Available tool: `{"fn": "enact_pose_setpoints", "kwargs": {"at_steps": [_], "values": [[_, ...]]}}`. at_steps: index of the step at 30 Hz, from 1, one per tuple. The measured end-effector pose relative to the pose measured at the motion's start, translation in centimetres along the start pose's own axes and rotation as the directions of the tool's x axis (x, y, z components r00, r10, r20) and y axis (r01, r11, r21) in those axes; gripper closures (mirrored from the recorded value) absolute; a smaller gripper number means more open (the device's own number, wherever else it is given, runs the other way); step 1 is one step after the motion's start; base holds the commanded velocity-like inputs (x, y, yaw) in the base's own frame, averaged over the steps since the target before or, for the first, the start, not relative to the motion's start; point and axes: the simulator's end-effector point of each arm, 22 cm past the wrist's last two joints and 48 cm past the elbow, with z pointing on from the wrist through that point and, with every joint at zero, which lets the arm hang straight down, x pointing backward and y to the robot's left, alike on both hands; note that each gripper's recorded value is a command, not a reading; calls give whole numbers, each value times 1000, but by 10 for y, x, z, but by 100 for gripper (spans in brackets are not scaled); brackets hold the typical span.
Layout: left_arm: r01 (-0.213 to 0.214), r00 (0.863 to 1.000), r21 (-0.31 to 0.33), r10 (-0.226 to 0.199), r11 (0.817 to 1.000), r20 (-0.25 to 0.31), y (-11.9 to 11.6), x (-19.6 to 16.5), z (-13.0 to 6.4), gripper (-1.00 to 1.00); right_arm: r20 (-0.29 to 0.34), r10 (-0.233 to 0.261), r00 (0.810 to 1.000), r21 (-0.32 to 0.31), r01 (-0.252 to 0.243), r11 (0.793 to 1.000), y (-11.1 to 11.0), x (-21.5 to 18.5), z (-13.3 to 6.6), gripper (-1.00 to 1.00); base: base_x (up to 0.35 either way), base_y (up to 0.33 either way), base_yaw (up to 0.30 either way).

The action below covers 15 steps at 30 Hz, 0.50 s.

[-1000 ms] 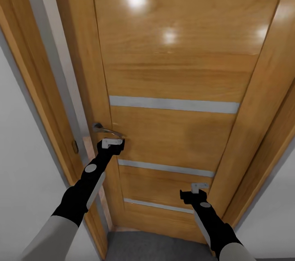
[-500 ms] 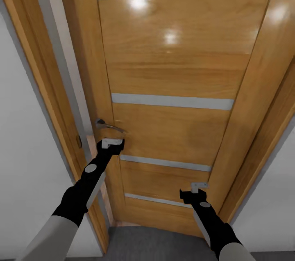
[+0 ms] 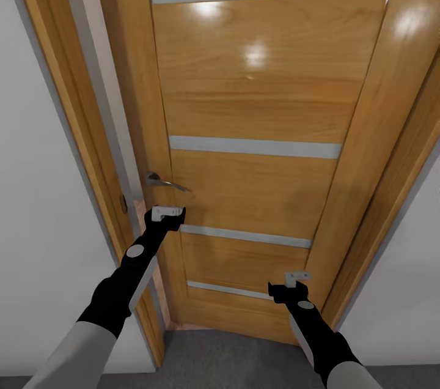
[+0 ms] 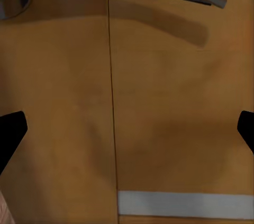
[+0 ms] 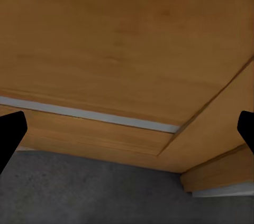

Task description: Move the two storage containers from the living room to the garage. In the garage, place one container on the floor and stack the other container on top of it (either order is fine).

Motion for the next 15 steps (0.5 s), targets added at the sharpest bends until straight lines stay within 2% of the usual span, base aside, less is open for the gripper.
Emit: {"fn": "enact_pose_setpoints", "kwargs": {"at_steps": [2, 7, 11, 15], "values": [[-1, 1000, 0, 1, 1000, -1, 0, 0, 0, -100, 10, 1, 1000, 2, -1, 1000, 0, -5, 0, -100, -5, 0, 0], [1, 1000, -2, -1, 1000, -30, 0, 19, -7, -100, 138, 9, 990, 12, -10, 1000, -5, -82, -15, -100, -2, 0, 0], [6, 998, -3, -6, 1000, -63, 0, 44, -17, -100, 182, -18, 983, 2, 18, 1000, 3, -130, -34, -100, 0, 0, 0], [7, 998, -2, -7, 1000, -57, -1, 50, -21, -100, 224, -33, 974, -5, 35, 999, 10, -159, -48, -100, 0, 0, 0]]}}
